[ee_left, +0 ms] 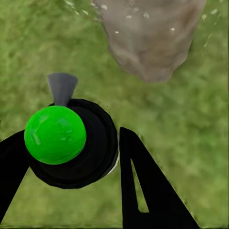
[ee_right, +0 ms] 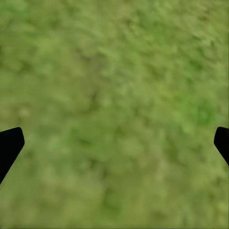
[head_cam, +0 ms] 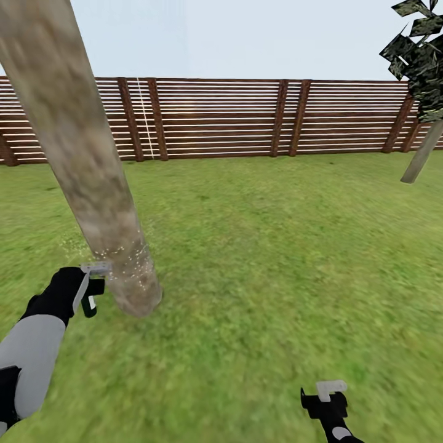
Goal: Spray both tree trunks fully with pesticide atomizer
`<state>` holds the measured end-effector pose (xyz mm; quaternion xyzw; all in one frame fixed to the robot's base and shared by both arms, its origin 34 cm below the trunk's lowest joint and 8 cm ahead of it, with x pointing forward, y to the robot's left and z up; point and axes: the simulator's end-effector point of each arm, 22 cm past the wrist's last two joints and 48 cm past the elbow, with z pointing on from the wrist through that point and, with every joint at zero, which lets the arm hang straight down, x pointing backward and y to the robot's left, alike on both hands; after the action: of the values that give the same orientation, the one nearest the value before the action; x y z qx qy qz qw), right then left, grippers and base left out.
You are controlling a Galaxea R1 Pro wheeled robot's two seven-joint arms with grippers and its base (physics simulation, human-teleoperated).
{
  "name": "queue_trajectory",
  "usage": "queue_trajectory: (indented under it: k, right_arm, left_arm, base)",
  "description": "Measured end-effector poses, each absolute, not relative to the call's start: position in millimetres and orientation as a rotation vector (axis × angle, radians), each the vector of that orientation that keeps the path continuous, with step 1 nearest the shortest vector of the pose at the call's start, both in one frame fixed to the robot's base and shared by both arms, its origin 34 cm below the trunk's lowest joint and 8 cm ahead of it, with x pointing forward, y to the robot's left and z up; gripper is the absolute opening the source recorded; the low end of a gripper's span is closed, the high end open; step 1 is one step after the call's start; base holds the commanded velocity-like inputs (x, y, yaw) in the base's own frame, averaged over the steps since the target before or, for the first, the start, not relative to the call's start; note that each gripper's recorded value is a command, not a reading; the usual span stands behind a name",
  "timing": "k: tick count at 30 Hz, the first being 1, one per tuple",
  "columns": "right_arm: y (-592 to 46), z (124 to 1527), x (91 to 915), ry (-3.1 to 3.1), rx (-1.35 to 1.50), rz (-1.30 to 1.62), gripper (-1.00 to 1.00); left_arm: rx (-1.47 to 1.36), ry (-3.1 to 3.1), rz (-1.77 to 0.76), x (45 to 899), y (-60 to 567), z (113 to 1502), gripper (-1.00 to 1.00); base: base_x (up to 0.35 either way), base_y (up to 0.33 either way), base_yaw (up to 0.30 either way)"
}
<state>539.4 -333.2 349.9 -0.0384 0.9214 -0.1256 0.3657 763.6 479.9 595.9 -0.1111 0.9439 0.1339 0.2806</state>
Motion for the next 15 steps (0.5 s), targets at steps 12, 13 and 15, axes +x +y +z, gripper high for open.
queue_trajectory:
  k: [12,13,15]
  right_arm:
    - [-213,363,561,2.26,-0.608,0.152,1.0]
    - [-198,370,564,2.231,-0.65,0.228,1.0]
    - [-170,380,557,2.185,-0.79,0.404,1.0]
  left_arm:
    - [0.558,2.445,-0.026,648,380,451,-1.0]
    - [0.661,2.43,-0.074,642,368,450,-1.0]
    - [0.841,2.434,-0.181,623,347,444,-1.0]
  base:
    - [0.0,0.0,0.0]
    - [0.0,0.0,0.0]
    - [0.0,0.0,0.0]
